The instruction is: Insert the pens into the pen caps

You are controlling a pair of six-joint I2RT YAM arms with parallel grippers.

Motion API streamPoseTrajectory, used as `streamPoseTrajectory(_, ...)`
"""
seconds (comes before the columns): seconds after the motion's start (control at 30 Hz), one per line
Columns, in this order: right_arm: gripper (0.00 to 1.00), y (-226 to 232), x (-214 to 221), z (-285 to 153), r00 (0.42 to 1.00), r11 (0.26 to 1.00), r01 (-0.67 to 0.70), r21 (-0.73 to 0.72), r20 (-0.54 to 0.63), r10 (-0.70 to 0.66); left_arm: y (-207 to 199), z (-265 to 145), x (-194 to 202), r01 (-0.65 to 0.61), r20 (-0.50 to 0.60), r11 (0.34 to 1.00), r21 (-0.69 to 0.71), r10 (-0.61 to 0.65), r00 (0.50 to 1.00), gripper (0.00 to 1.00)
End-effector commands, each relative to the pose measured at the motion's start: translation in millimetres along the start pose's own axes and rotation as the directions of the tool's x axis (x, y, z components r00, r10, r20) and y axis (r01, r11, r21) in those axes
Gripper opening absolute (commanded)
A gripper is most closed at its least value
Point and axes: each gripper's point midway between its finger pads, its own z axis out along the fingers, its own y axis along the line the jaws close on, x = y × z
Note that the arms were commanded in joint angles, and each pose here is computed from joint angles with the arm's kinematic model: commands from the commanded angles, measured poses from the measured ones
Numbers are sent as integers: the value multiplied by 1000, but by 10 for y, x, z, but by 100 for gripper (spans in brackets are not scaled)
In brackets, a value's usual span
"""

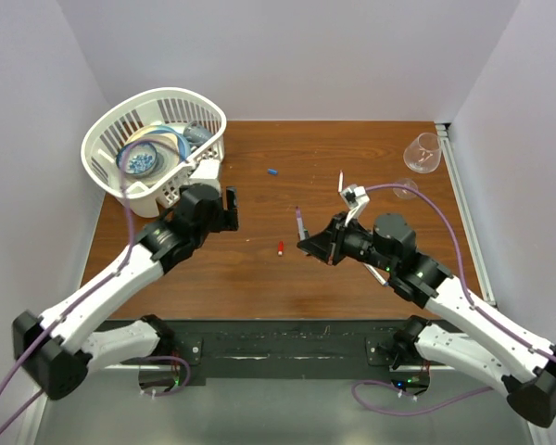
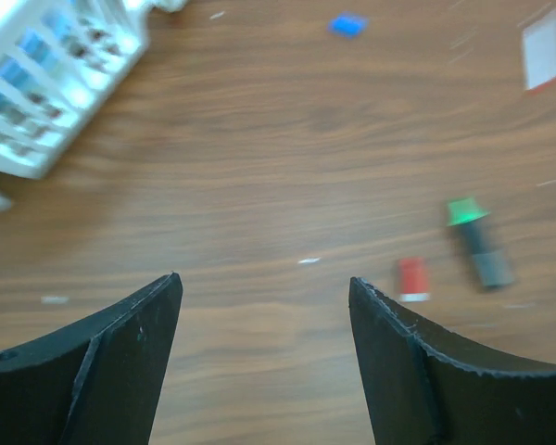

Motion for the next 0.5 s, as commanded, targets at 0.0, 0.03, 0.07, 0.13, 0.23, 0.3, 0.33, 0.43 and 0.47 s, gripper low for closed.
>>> streamPoseTrajectory(0.0,0,-103,46,-168,997,995,72,65,-18,-71,562,209,255,-543,-296,819,-186,480,826,78)
streamPoseTrajectory(0.03,0,-116,66,-202,997,994,80,75,-30,-78,620,244,362,-604,-362,778,-171,521,773,77)
streamPoseTrajectory(0.07,0,-110,55,-229,996,993,88,76,-26,-86,675,335,516,-701,-445,705,-109,596,669,69)
streamPoseTrajectory(0.13,0,-100,56,-298,995,992,97,79,-27,-95,710,376,676,-766,-497,642,-28,656,568,65)
streamPoseTrajectory(0.23,0,-86,58,-389,994,991,107,83,-29,-105,476,467,778,-794,-381,582,175,784,490,63)
streamPoseTrajectory(0.3,0,-87,64,-441,993,990,113,90,-29,-111,236,417,705,-814,-202,497,302,867,455,63)
streamPoseTrajectory(0.33,0,-96,60,-497,993,988,114,100,-20,-112,186,447,690,-846,-125,431,314,902,413,63)
streamPoseTrajectory(0.43,0,-79,29,-586,993,988,113,102,10,-115,308,461,843,-877,-118,312,366,950,288,60)
streamPoseTrajectory(0.47,0,-78,28,-599,993,988,112,104,13,-114,373,470,914,-874,-138,290,390,957,255,58)
